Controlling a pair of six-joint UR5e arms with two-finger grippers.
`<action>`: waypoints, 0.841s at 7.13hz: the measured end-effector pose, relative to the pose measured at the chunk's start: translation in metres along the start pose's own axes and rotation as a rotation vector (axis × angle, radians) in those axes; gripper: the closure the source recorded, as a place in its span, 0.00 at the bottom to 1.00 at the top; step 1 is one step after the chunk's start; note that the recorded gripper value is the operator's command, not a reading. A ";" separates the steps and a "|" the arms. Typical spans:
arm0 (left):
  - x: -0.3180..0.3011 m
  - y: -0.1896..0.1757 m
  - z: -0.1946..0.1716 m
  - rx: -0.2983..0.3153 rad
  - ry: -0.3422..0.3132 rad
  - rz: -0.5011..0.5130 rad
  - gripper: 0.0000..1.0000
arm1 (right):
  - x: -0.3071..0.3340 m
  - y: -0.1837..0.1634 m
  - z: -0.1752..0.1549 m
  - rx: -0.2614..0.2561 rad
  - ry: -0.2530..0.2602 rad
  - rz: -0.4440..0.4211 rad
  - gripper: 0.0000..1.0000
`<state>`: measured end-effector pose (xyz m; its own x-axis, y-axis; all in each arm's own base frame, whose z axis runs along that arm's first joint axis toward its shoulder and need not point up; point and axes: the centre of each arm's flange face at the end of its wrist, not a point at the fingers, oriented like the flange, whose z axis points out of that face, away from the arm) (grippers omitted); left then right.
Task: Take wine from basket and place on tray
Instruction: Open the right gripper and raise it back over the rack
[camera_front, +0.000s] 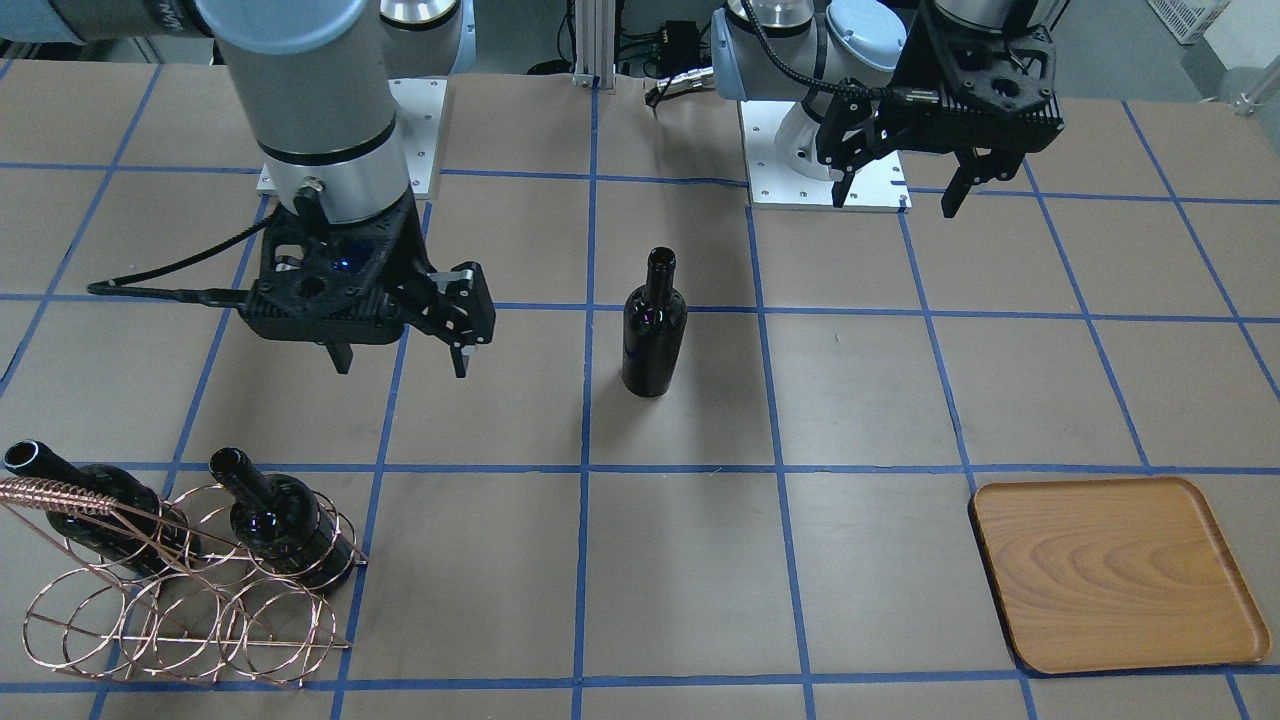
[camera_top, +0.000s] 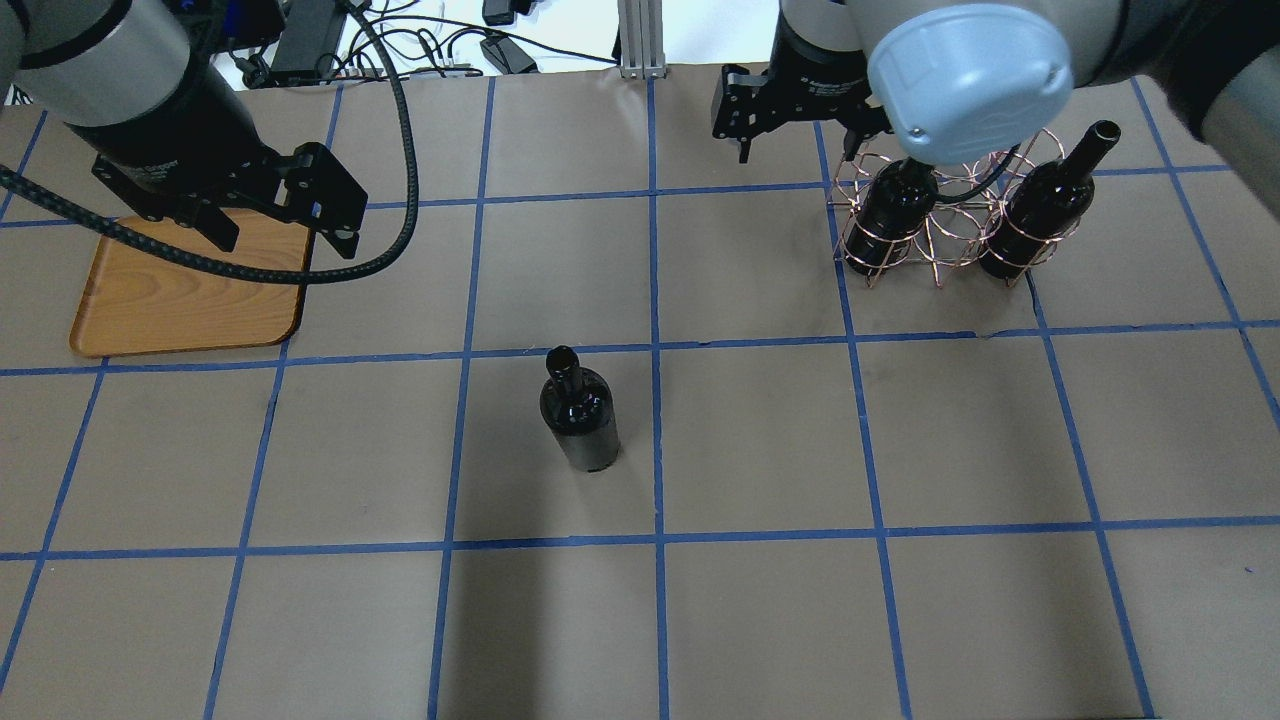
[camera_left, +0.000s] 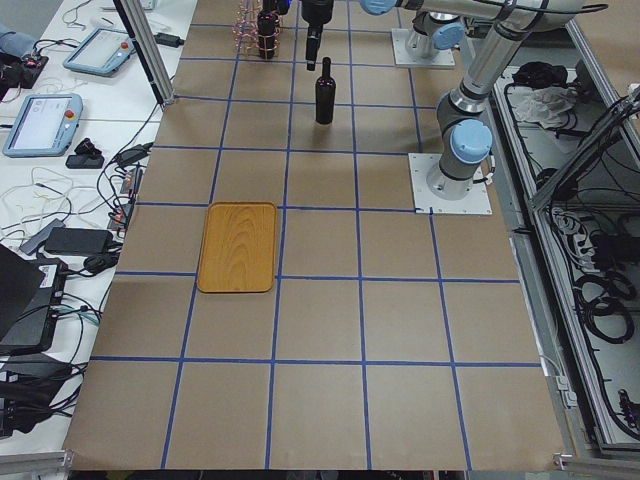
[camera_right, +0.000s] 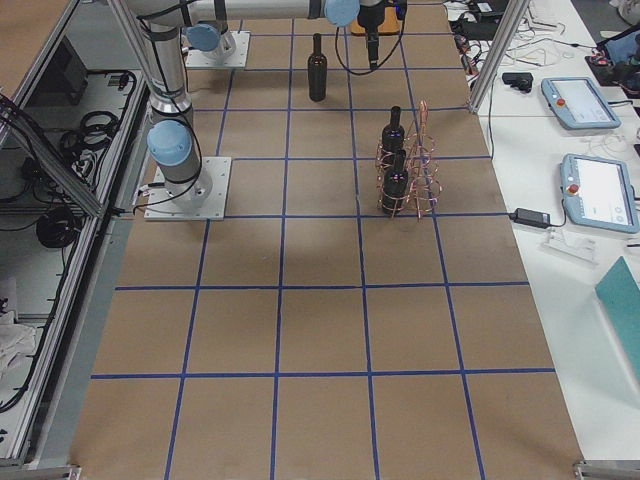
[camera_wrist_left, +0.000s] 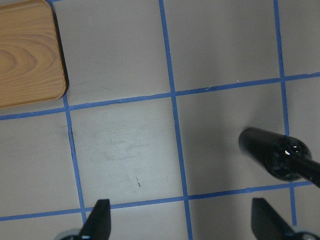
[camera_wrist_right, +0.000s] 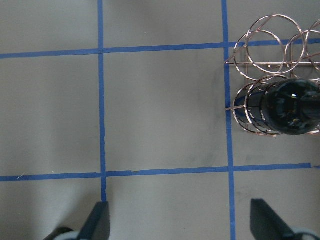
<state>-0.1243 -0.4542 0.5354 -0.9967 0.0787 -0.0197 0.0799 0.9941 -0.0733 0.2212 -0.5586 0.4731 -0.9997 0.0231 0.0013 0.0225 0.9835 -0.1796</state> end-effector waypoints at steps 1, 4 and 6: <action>0.002 0.000 0.000 -0.001 -0.001 -0.023 0.00 | 0.017 -0.003 0.001 -0.012 0.011 -0.012 0.00; 0.016 0.001 0.003 -0.006 -0.006 -0.059 0.00 | 0.045 0.010 -0.009 -0.071 0.026 -0.044 0.00; 0.021 0.002 0.003 -0.007 -0.006 -0.068 0.00 | 0.049 0.042 -0.016 -0.113 0.021 -0.048 0.00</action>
<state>-0.1454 -0.4504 0.5322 -0.9997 0.0108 -0.0208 0.0122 0.9976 -0.0674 0.1733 -0.5137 0.4816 -0.9994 -0.0220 0.0282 -0.0238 0.9975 -0.0665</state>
